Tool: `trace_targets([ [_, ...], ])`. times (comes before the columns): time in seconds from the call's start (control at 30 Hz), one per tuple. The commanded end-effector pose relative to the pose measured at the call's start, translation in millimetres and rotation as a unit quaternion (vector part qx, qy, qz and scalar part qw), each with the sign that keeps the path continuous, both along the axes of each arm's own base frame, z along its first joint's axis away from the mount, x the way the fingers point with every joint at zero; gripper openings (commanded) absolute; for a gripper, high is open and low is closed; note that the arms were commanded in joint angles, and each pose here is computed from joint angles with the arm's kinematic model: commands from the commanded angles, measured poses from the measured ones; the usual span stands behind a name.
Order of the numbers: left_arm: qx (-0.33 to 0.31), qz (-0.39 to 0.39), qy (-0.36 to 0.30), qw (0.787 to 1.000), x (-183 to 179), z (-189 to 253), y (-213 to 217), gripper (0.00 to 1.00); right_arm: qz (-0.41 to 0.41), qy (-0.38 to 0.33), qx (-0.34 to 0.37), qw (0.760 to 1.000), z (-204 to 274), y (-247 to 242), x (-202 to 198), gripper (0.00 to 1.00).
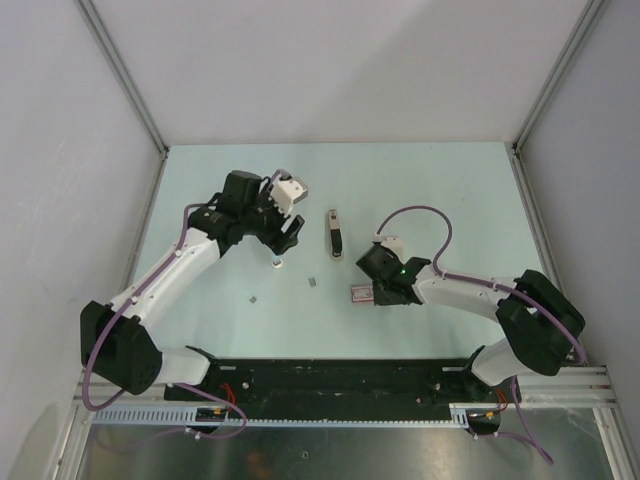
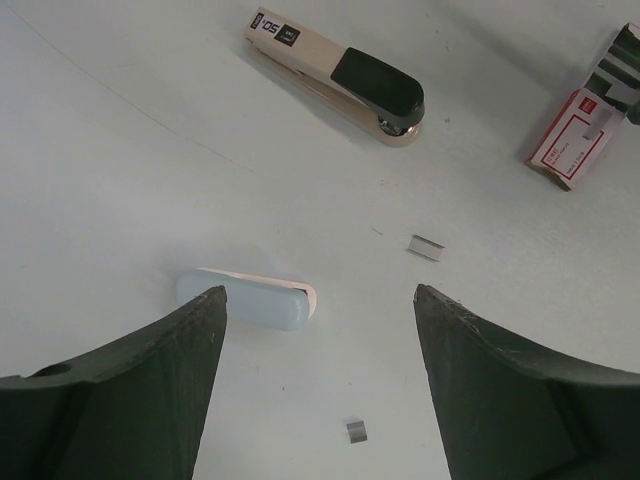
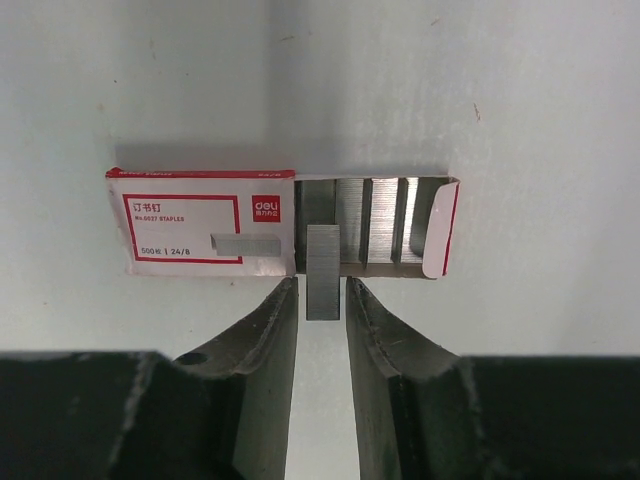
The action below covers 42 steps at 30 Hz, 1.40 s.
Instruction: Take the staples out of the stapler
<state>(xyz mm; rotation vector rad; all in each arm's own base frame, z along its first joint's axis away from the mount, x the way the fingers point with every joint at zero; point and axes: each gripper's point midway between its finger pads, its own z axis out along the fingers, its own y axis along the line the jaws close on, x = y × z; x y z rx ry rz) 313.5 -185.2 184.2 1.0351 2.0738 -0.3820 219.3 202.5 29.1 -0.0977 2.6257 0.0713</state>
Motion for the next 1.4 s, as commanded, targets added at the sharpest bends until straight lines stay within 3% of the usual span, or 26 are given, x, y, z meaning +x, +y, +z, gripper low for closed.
trace_targets([
  [0.0, -0.024, -0.008, -0.011, 1.000, -5, 13, -4, 0.81, 0.000, -0.023, 0.025, 0.999, 22, 9, 7, 0.31],
  [0.27, -0.029, -0.013, -0.017, 0.999, -6, 19, -5, 0.81, 0.001, -0.027, 0.038, 0.999, 47, -2, -6, 0.29],
  [0.5, -0.029, -0.012, -0.016, 0.999, -5, 19, -6, 0.82, 0.010, -0.010, 0.034, 0.999, 45, -7, -17, 0.07],
  [0.63, -0.027, -0.010, -0.017, 0.999, -5, 18, -5, 0.82, 0.017, 0.009, 0.038, 0.999, 34, -4, -20, 0.01],
  [1.37, -0.020, -0.013, -0.020, 1.000, -5, 16, -3, 0.81, 0.026, 0.059, 0.036, 0.997, 2, -2, -15, 0.00],
])
